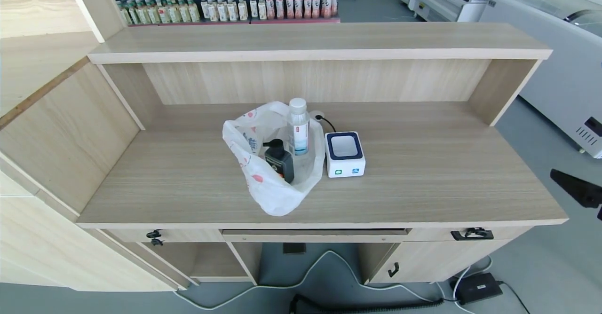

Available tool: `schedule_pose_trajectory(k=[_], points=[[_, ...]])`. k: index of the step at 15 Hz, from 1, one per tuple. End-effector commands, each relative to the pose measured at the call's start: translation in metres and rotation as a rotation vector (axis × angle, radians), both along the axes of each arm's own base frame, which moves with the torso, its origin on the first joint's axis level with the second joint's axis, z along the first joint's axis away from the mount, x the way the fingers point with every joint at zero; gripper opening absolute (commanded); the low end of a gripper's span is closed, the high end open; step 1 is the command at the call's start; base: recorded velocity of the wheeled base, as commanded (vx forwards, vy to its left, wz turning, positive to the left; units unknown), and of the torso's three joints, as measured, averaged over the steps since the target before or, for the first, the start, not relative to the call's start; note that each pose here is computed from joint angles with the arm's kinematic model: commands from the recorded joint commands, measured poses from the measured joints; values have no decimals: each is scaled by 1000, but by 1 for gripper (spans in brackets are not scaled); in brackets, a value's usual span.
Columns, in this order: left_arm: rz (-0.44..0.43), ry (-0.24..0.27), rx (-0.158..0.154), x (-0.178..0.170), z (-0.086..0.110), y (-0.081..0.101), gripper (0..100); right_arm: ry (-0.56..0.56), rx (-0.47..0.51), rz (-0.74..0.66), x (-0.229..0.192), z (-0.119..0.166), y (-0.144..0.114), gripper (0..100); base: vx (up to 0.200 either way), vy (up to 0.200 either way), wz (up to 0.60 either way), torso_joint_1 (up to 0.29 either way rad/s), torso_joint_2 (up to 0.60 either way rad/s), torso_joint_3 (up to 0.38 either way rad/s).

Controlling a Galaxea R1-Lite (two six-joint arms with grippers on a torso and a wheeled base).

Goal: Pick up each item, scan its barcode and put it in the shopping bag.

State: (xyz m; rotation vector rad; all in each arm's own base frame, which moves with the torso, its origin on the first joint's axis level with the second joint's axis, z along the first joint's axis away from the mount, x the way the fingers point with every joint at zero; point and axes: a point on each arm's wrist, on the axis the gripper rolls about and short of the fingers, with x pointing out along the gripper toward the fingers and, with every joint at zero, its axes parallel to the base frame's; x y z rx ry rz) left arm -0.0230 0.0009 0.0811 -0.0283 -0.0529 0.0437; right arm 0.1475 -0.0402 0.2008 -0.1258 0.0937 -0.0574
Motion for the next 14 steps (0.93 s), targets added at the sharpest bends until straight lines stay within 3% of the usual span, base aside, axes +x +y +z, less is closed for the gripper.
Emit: schedule_pose_trajectory(k=[1,3,6,8,10,14], points=[[0,-1,0,0,0,0,100,-47,75,29,-45,-17,20,100,0,0,0,0,0,0],[0,-1,0,0,0,0,100,-50,87,-16,-67,-29,25,100,0,0,0,0,0,0],[0,-1,0,0,0,0,100,-7,122,-89,-129,-69,38,100,0,0,0,0,0,0],[0,-1,0,0,0,0,100,-66,123,-117,-152,-97,41,100,0,0,0,0,0,0],[0,-1,0,0,0,0,100,-135,114,-92,-162,-110,42,100,0,0,0,0,0,0],[0,0,0,0,0,0,100,-69,78,-91,-162,-117,42,100,0,0,0,0,0,0]])
